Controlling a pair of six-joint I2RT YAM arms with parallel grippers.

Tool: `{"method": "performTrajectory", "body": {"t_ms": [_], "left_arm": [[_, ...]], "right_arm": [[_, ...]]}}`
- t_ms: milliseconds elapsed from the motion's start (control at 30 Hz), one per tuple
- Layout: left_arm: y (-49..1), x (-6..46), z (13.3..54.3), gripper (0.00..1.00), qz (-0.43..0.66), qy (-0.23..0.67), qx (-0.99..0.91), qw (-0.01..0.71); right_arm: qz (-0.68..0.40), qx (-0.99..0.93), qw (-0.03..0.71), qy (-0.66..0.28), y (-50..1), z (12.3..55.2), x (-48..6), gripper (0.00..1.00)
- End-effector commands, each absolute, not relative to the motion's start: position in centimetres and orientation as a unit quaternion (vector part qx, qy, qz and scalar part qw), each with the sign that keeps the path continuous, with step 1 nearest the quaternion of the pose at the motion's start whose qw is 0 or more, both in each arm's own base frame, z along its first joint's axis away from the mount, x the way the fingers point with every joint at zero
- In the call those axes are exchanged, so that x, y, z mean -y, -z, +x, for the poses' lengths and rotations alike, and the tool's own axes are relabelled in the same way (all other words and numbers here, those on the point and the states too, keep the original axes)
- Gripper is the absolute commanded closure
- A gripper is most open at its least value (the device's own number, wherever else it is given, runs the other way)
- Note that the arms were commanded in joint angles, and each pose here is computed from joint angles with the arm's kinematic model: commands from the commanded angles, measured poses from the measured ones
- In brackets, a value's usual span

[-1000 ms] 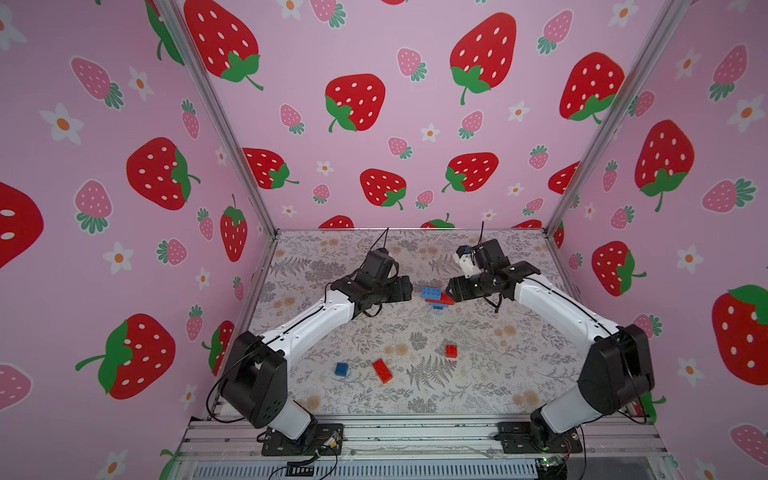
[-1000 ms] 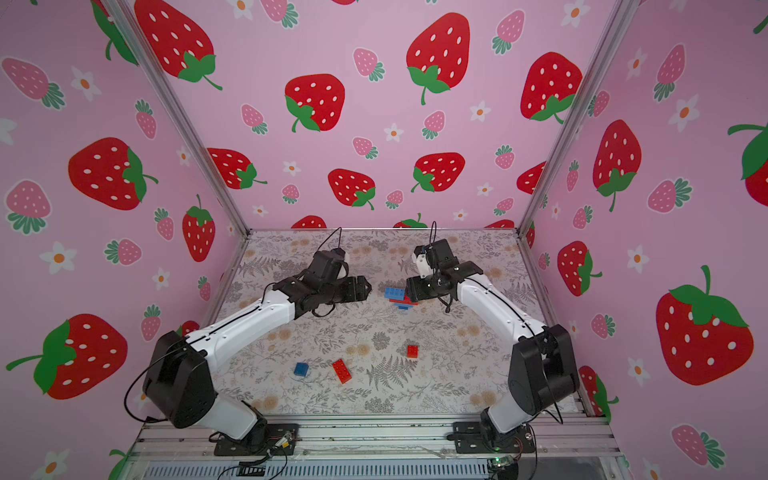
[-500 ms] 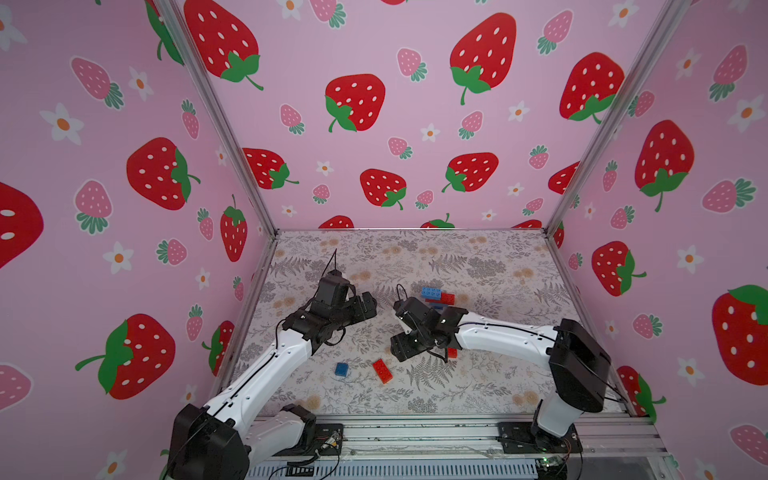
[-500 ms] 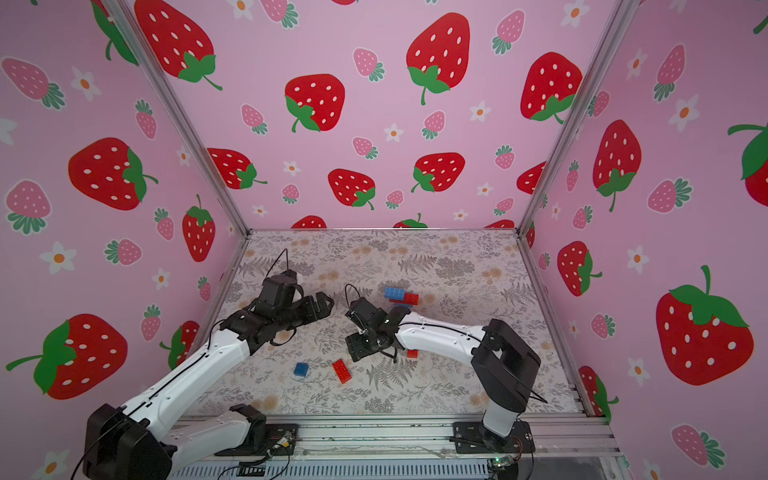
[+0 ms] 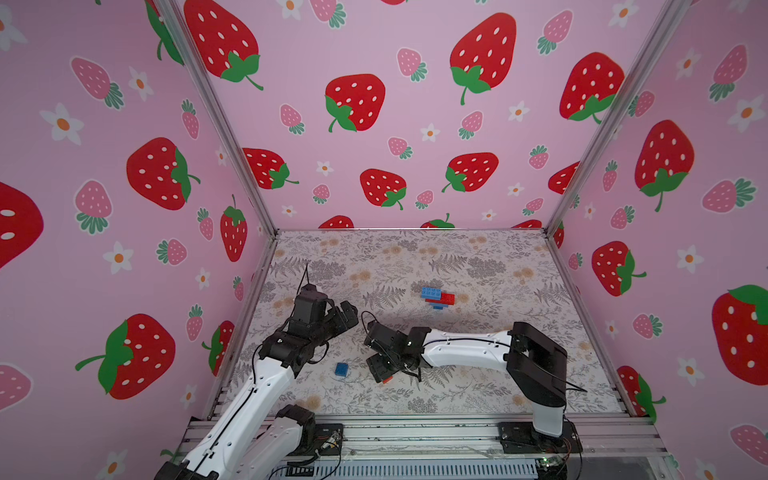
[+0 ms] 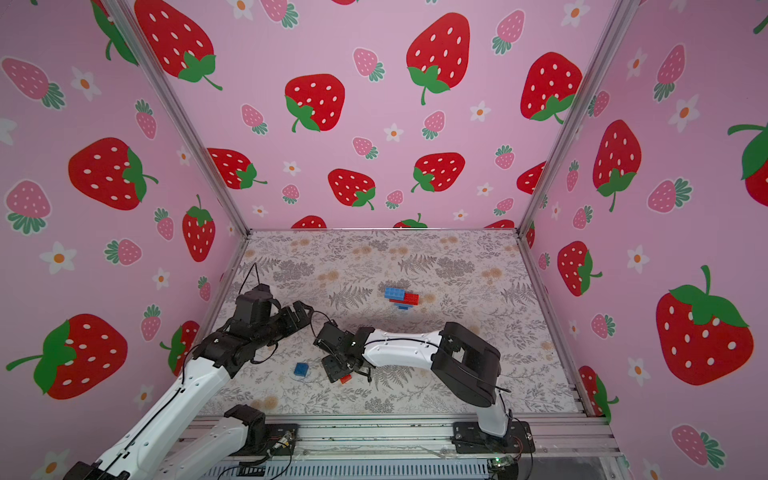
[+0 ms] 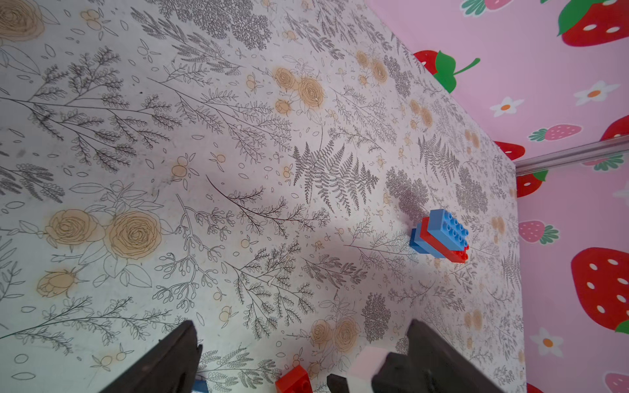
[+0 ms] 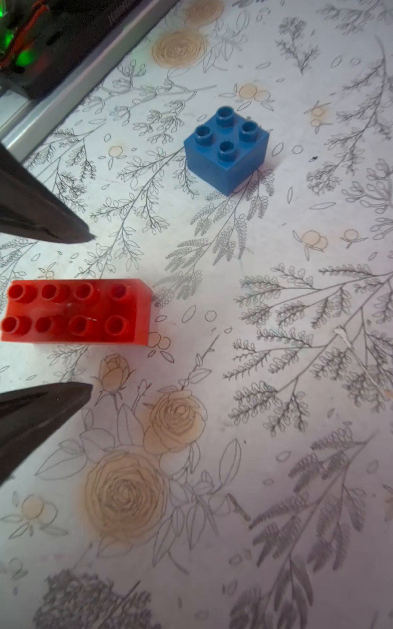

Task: Assemble a heart with lego
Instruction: Pick up the lego brick from the center of the board.

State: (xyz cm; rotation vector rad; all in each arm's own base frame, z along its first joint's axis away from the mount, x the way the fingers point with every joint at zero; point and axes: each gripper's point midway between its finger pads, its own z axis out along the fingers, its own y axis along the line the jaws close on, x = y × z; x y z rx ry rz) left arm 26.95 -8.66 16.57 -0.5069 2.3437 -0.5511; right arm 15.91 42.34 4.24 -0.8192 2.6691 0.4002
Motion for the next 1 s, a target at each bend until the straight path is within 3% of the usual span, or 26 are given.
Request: {"method": "performTrajectory", "body": {"t_ms": [0,433,633,967], "left_arm": [[-15.9,8.0,26.5,0.01,-0.207,0.198,-0.901,0.326],[-15.3,8.6,27.1,0.01,-0.200,0.207,-0.904,0.317],[-15.6,9.1,27.5,0.01,-0.195,0.216,-0.903,0.316],[-17.5,11.7,29.6,0.00,-0.153,0.259,-0.903,0.306]], "right_arm": [[-0.287,-0.937,0.161,-0.119,-3.6,15.8,-42.3,0.33],[-0.311,-0.933,0.167,-0.075,-3.1,15.0,-41.3,0.61],[-0.322,-0.922,0.197,-0.085,-5.8,16.2,-41.1,0.67],[-0.371,-0.894,0.236,-0.078,-13.2,23.3,-33.8,0.73]]}}
